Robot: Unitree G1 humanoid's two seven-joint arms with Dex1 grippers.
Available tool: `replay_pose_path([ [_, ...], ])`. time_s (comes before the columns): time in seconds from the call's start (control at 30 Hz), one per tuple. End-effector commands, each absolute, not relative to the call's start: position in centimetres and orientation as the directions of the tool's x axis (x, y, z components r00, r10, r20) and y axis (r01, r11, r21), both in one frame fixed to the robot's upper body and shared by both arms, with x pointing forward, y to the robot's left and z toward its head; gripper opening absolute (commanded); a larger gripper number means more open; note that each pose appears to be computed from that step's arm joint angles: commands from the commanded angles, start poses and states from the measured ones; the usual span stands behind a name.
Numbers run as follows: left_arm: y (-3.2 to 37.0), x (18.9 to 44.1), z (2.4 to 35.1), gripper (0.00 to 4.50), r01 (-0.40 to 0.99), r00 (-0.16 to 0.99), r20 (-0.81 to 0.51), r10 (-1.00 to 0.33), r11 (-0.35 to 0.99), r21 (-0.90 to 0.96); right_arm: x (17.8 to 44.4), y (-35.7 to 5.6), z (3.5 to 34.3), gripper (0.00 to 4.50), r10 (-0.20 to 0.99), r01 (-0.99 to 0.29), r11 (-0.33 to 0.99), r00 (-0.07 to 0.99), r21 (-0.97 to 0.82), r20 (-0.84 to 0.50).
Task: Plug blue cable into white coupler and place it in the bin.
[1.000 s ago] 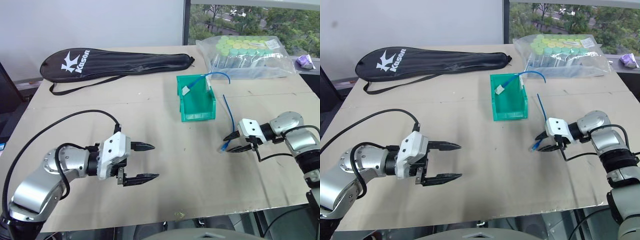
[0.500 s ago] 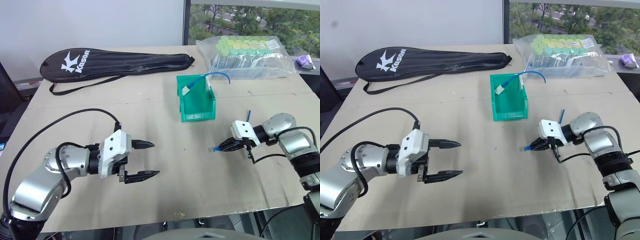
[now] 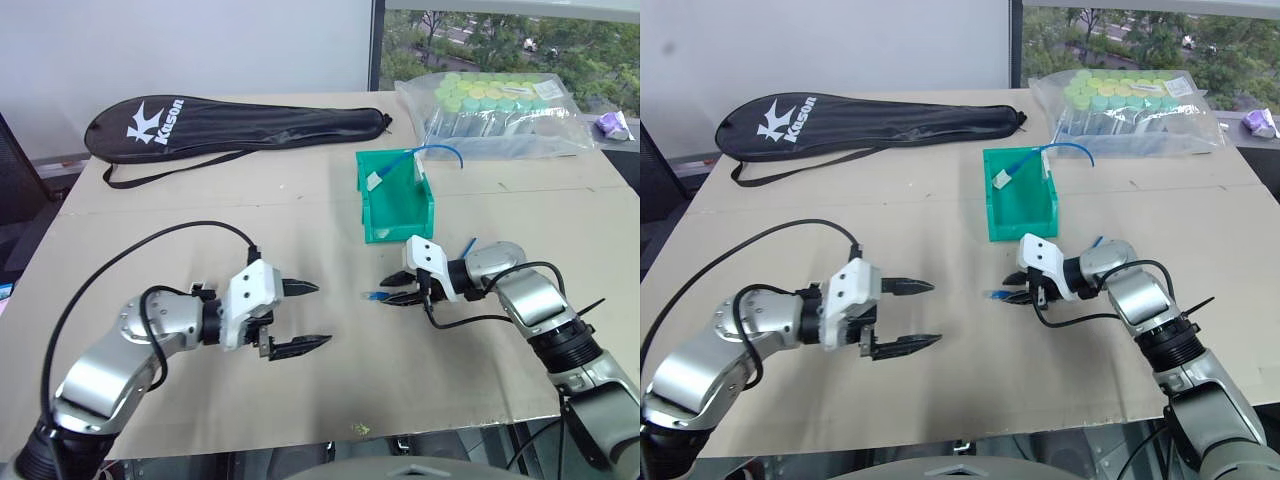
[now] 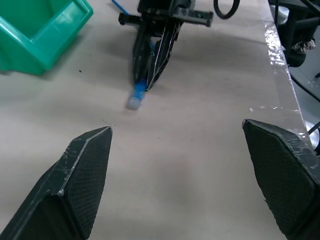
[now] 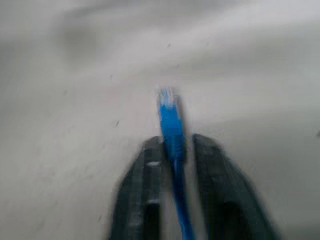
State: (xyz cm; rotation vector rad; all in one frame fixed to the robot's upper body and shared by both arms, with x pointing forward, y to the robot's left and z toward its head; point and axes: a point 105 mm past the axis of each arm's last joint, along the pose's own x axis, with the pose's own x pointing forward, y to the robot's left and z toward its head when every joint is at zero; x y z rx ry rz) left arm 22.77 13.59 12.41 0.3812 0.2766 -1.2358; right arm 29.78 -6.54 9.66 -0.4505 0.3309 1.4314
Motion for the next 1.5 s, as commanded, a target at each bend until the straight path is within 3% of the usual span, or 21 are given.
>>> replay_pose_path([
  [0.03,13.8,24.3,10.8,4.28,0.933,0.360,-0.501,-0.787,0.308,0.186,29.2,-7.7,13.2,2.71,0.922,-0.985,0.121,0.156,-0.120,-0.353],
  [0.13,12.5,25.5,9.8,4.28,0.930,0.366,-0.523,-0.770,0.286,0.231,27.6,-10.1,14.0,4.06,0.939,-0.979,0.180,0.199,-0.094,-0.280],
  [0.3,9.8,26.2,8.7,4.28,0.951,0.307,-0.518,-0.798,0.231,0.208,25.4,-12.7,13.3,4.06,0.931,-0.944,0.322,0.330,-0.074,-0.154],
  [0.5,8.2,27.5,7.5,4.28,0.968,0.246,-0.520,-0.818,0.186,0.166,22.6,-15.6,10.3,4.06,0.884,-0.900,0.435,0.434,-0.034,-0.175],
  [0.73,7.2,28.8,7.2,4.28,0.980,0.195,-0.515,-0.835,0.138,0.147,21.7,-16.4,9.5,4.06,0.835,-0.851,0.524,0.524,-0.050,-0.169],
  [0.83,7.0,28.9,6.9,3.46,0.983,0.178,-0.517,-0.837,0.122,0.140,21.8,-16.5,9.5,4.19,0.819,-0.833,0.549,0.551,-0.062,-0.161],
  [0.93,6.6,28.9,6.8,2.01,0.986,0.164,-0.506,-0.847,0.119,0.120,21.9,-16.6,9.4,4.19,0.807,-0.821,0.566,0.570,-0.070,-0.158],
  [1.1,6.4,28.7,6.6,0.07,0.987,0.149,-0.494,-0.857,0.102,0.122,21.8,-16.4,9.1,4.19,0.803,-0.819,0.569,0.573,-0.072,-0.164],
  [1.3,5.9,28.6,7.2,0.07,0.986,0.150,-0.441,-0.885,0.102,0.131,21.6,-16.1,8.8,4.19,0.811,-0.824,0.566,0.563,-0.033,-0.156],
  [1.4,5.6,28.5,8.0,0.07,0.987,0.158,-0.373,-0.914,0.140,0.074,21.3,-15.4,8.9,4.19,0.822,-0.813,0.570,0.561,0.118,-0.101],
  [1.5,4.8,27.9,10.4,0.07,0.977,0.142,-0.217,-0.966,0.172,-0.124,20.4,-14.3,9.4,4.19,0.846,-0.783,0.506,0.533,0.363,-0.030],
])
